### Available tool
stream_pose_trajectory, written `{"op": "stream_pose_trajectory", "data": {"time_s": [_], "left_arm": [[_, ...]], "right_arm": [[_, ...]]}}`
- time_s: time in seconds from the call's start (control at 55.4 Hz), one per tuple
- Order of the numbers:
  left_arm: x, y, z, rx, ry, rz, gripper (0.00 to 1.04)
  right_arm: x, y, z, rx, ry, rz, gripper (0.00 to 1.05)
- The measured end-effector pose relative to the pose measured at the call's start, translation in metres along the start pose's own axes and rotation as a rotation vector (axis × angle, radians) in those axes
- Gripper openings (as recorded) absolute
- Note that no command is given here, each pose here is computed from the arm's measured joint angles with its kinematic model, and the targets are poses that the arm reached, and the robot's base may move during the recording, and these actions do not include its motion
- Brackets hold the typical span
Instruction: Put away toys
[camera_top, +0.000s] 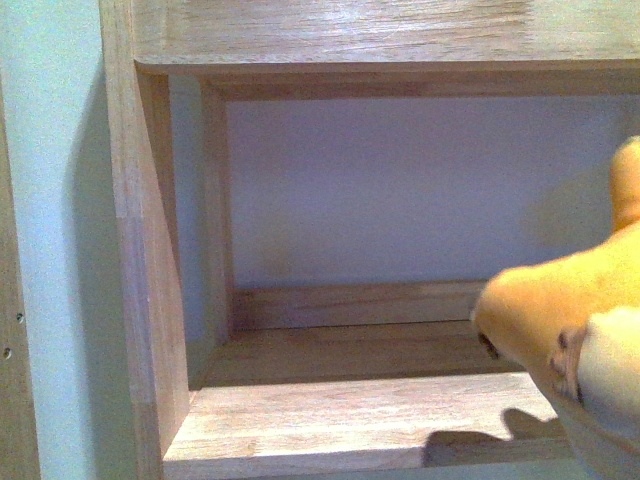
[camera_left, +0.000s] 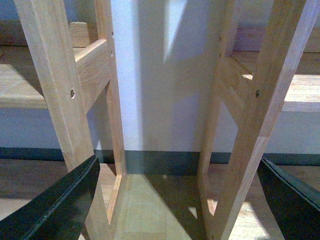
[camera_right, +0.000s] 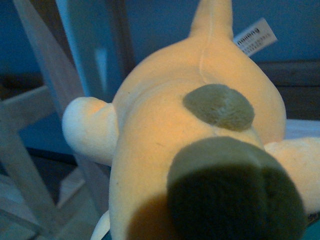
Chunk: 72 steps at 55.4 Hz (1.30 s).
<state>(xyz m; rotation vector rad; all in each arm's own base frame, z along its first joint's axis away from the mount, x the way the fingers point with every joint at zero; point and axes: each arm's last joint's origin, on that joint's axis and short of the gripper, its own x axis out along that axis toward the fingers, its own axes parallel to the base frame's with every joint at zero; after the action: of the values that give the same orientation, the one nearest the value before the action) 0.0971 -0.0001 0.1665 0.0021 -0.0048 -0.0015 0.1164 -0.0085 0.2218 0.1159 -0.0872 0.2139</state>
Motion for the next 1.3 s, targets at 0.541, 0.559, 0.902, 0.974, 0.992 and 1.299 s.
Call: {"op": "stream_pose_trajectory", "data": {"time_s": [0.541, 0.559, 0.902, 0.974, 0.992, 1.299], "left_arm": [[0.000, 0.000, 0.000, 0.000, 0.000, 0.000, 0.99], [0.000, 0.000, 0.000, 0.000, 0.000, 0.001, 0.99], [0.000, 0.000, 0.000, 0.000, 0.000, 0.001, 0.99], [0.000, 0.000, 0.000, 0.000, 0.000, 0.000, 0.99], [0.000, 0.000, 0.000, 0.000, 0.000, 0.000, 0.99], [0.000, 0.000, 0.000, 0.000, 0.000, 0.001, 0.99]], "right_arm": [[0.000, 0.023, 0.121, -0.320, -0.247, -0.014, 0.18], [0.000, 0.023, 0.124, -0.323, -0.252, -0.014, 0.18], [0.054, 0.016, 0.232, -0.335, -0.363, -0.024, 0.18], [0.078, 0.015, 0.255, -0.315, -0.363, -0.028, 0.18], [0.084, 0.015, 0.260, -0.311, -0.362, -0.028, 0.18], [0.162, 0.026, 0.310, -0.277, -0.332, 0.000, 0.18]]}}
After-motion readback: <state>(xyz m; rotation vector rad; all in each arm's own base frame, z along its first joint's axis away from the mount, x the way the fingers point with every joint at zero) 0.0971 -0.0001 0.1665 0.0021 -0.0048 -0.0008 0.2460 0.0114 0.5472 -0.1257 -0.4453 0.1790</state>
